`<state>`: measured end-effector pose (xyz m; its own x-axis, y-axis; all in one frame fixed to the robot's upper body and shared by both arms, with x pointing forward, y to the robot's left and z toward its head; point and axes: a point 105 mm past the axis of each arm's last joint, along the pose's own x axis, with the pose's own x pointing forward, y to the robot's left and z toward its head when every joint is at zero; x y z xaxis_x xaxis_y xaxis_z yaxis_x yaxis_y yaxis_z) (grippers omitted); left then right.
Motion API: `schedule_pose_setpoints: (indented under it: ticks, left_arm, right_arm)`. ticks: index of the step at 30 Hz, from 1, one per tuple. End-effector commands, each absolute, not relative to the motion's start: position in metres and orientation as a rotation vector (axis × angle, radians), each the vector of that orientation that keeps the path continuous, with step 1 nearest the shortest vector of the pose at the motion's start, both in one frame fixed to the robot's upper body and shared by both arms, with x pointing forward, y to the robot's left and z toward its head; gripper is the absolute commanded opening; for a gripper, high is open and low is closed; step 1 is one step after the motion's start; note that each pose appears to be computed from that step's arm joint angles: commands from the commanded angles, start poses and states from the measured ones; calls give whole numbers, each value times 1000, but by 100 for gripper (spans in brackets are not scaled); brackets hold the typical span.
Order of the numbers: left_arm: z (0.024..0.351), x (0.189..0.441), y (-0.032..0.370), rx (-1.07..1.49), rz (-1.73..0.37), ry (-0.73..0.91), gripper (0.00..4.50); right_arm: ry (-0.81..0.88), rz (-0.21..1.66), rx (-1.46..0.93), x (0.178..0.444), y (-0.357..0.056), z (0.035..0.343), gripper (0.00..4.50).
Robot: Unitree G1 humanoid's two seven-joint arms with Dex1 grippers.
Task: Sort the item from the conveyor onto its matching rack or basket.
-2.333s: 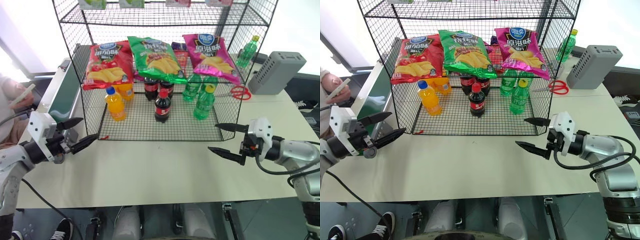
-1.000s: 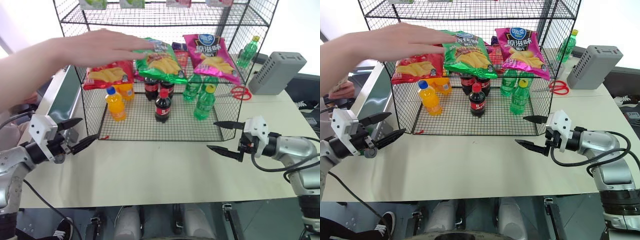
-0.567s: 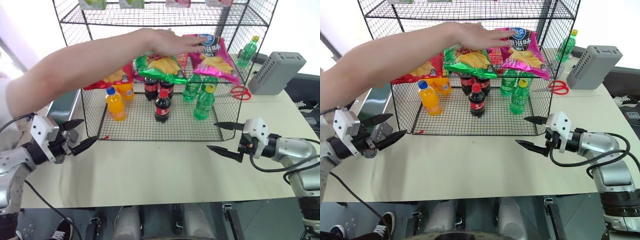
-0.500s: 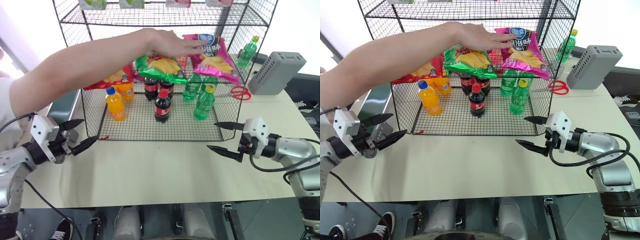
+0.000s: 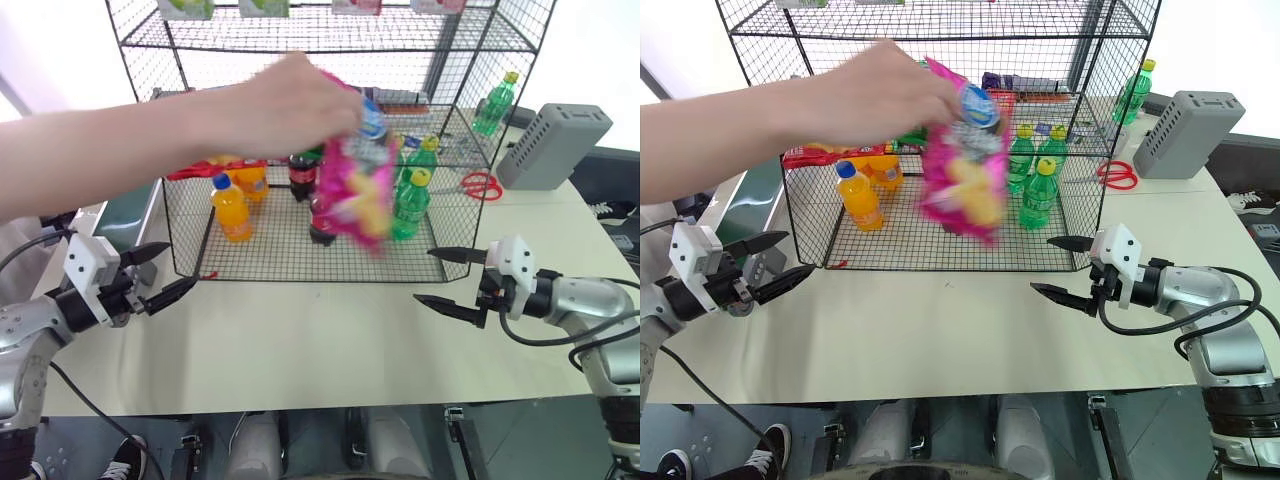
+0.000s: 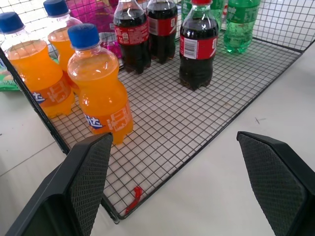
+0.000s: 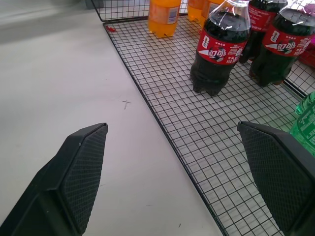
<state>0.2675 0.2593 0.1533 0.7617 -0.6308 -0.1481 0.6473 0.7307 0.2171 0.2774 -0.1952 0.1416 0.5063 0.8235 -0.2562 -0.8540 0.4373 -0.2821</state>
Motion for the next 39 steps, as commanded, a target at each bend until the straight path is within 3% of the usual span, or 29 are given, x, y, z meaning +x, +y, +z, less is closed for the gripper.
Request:
schedule_pose_setpoints:
  ticks: [1,39]
  left_arm:
    - [160,266,257,312,-717,48,431]
    - [162,264,255,248,-725,32,431]
  right_arm:
    - [40,1051,-437,277,-193,154,439]
    - [15,1102,-476,288,-181,156,439]
